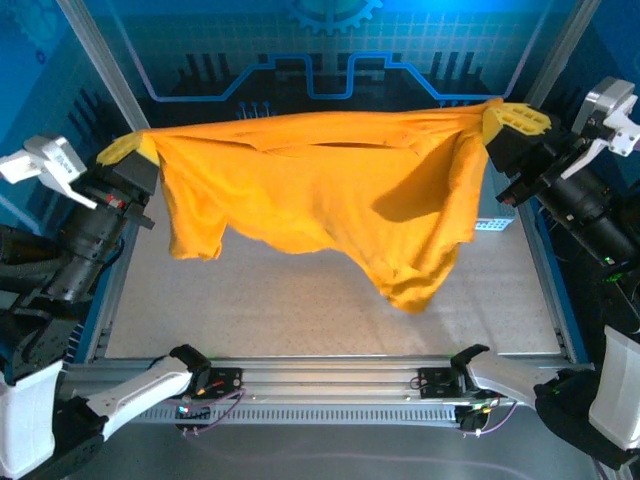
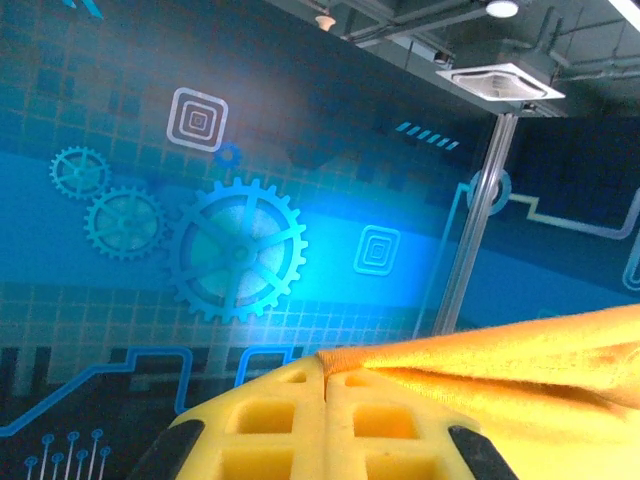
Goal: Fold the inside-out t-shirt
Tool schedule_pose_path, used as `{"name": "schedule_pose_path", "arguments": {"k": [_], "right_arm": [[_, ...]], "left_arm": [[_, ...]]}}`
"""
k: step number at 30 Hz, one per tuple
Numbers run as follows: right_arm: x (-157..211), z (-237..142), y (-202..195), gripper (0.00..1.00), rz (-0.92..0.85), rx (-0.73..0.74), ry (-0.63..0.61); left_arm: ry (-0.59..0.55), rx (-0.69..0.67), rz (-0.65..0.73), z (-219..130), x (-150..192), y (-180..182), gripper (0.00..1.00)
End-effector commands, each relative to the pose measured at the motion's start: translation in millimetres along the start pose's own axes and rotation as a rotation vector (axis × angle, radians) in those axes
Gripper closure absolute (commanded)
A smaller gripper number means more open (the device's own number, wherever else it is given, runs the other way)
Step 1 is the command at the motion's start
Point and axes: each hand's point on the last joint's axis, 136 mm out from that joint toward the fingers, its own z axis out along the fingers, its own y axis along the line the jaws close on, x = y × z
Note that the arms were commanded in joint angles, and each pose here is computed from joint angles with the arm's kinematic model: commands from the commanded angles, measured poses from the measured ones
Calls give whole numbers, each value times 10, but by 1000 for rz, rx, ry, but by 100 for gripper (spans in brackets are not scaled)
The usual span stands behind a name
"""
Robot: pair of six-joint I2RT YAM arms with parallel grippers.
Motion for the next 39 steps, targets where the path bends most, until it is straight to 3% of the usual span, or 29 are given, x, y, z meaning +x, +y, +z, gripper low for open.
{"name": "schedule_pose_path", "arguments": {"k": [1,9,14,19,24,30,35,39], "right_arm": [[366,399,-323,100,-6,121,116],[1074,1109,-791,100,-11,209,289],[1273,1394,-1133,100,47,234,314],[1056,1584,-1150,100,69,184,273],[506,1486,-1017,100,29,156,129],[465,1360,-996,100,30,153,136],[996,1345,-1100,100,71,193,328],[1747,1420,-1151,100,157,188,570]], "left_arm": [[84,-100,56,321,231,148,100],[292,-332,177,999,804,506,100],[325,-457,205,1355,971,802,100],[238,-456,196,1550,606,844,100],[88,-385,213,1485,65,648,100],[16,-305,258,1276,-207,472,100],[86,-295,287,1017,209,561,100],[255,-321,247,798,1077,790,100]]}}
